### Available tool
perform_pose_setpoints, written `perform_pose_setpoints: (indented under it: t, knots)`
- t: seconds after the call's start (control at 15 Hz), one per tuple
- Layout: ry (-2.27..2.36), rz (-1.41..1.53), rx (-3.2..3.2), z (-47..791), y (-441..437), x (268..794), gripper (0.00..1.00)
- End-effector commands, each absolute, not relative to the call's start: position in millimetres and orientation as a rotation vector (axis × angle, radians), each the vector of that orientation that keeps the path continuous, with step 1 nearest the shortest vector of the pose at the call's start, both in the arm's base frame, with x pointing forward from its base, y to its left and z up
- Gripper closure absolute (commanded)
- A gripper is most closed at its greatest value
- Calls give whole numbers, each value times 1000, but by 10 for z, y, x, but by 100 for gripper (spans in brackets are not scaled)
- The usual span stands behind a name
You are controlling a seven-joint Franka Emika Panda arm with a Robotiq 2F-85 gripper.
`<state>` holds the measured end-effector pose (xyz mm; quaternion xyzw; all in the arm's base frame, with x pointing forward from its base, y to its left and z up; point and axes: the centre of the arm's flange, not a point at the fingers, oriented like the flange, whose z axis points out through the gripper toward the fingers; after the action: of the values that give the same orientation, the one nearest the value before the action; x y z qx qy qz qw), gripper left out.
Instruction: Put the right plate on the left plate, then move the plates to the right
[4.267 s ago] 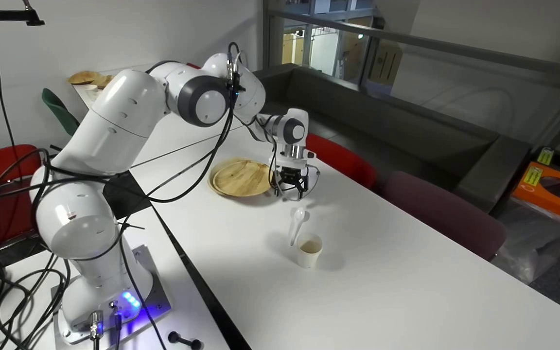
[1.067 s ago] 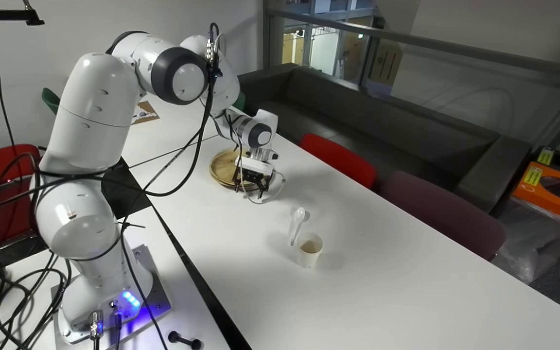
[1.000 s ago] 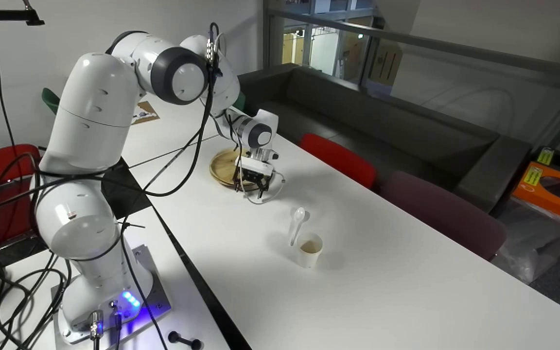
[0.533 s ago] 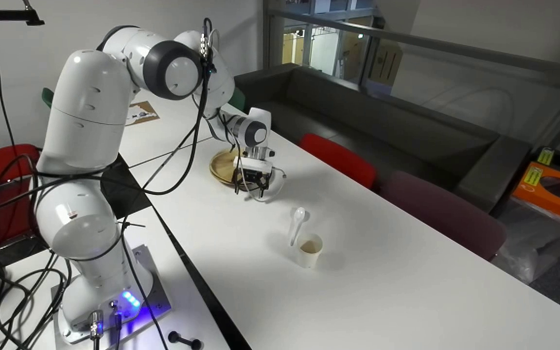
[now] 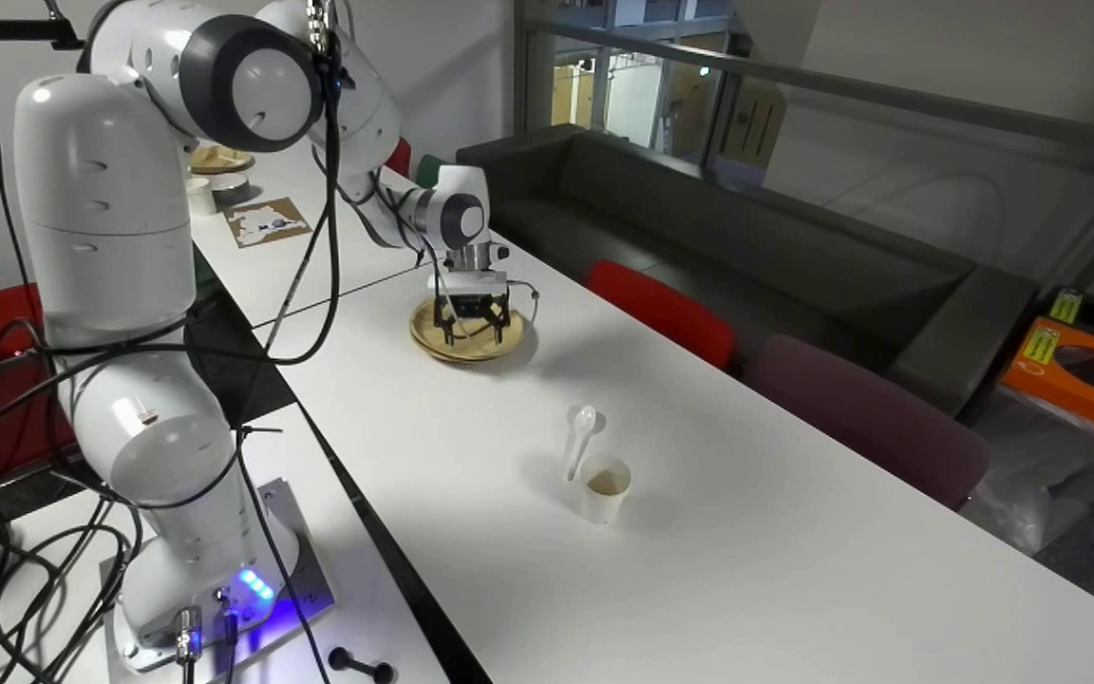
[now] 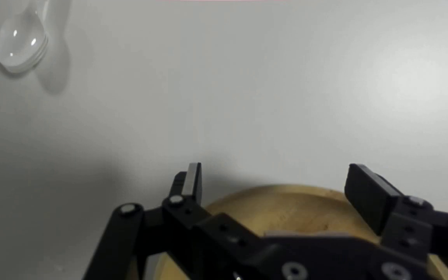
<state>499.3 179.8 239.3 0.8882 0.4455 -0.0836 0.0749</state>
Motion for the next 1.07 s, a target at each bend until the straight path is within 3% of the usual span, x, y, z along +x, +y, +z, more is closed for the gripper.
perform_pose_setpoints:
  t: [0.0,0.47,1.0]
  knots:
    - [1427,-86,2712,2647,1979,4897,0]
    - [1546,61,2752,2307,2176,5315,0]
    - [1829,-27,2734,1466,2397,5536,0]
